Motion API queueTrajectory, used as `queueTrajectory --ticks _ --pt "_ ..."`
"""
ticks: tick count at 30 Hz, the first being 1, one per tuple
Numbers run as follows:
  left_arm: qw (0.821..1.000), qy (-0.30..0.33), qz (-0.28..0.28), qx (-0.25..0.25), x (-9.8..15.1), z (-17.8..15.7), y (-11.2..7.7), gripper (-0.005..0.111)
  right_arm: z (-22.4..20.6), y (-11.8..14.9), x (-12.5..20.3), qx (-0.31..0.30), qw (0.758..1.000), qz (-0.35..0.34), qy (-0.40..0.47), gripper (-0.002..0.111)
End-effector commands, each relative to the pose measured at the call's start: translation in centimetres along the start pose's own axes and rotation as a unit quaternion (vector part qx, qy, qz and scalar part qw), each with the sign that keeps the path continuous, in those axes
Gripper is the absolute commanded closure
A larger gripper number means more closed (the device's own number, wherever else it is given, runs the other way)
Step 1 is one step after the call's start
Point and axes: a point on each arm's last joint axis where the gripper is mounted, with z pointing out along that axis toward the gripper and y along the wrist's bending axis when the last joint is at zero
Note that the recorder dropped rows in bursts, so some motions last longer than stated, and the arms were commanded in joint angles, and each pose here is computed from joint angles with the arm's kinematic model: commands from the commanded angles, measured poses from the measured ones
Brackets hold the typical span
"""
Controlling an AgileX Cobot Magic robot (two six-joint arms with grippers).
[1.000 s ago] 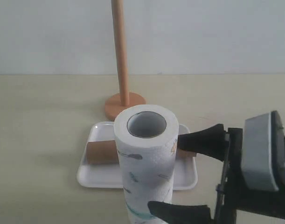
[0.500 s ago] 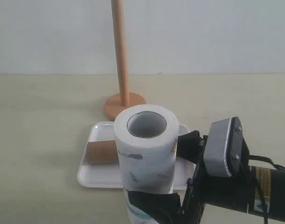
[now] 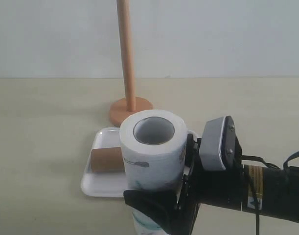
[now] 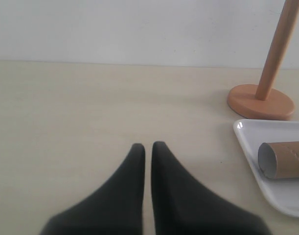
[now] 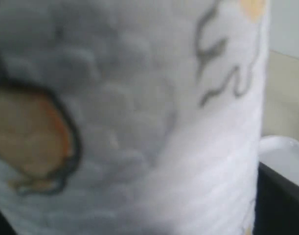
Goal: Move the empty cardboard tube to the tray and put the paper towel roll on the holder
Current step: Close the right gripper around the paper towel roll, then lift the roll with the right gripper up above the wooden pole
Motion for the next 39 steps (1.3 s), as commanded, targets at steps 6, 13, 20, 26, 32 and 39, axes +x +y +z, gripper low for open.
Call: queueTrajectory --ticks 6,13,20,26,32,39 --pt "1.000 0.000 0.001 -0.001 0.1 0.0 0.0 0.103 0.1 -0.4 -0.3 0.017 1.000 0.014 -0.015 0.106" --pt "1.000 0.000 0.001 -0.001 0.1 0.0 0.0 0.103 0.1 -0.4 -0.3 0.018 0.999 0.023 -0.015 0.106" --pt "1.000 0.000 0.001 -0.001 0.1 0.0 0.0 0.103 -0.3 1.1 -1.4 -0.045 0.997 0.056 -0.009 0.109" --pt "1.000 0.000 0.001 -0.001 0.1 0.0 0.0 0.103 -2.5 3.3 -6.5 -0.062 0.995 0.019 -0.071 0.109" --pt "1.000 0.000 0.001 -0.001 0.1 0.0 0.0 0.103 -5.4 3.1 -10.1 0.091 0.992 0.005 -0.083 0.109" --pt "1.000 0.000 0.001 -0.001 0.1 0.0 0.0 0.103 -7.8 1.2 -15.1 0.274 0.960 -0.042 -0.051 0.109"
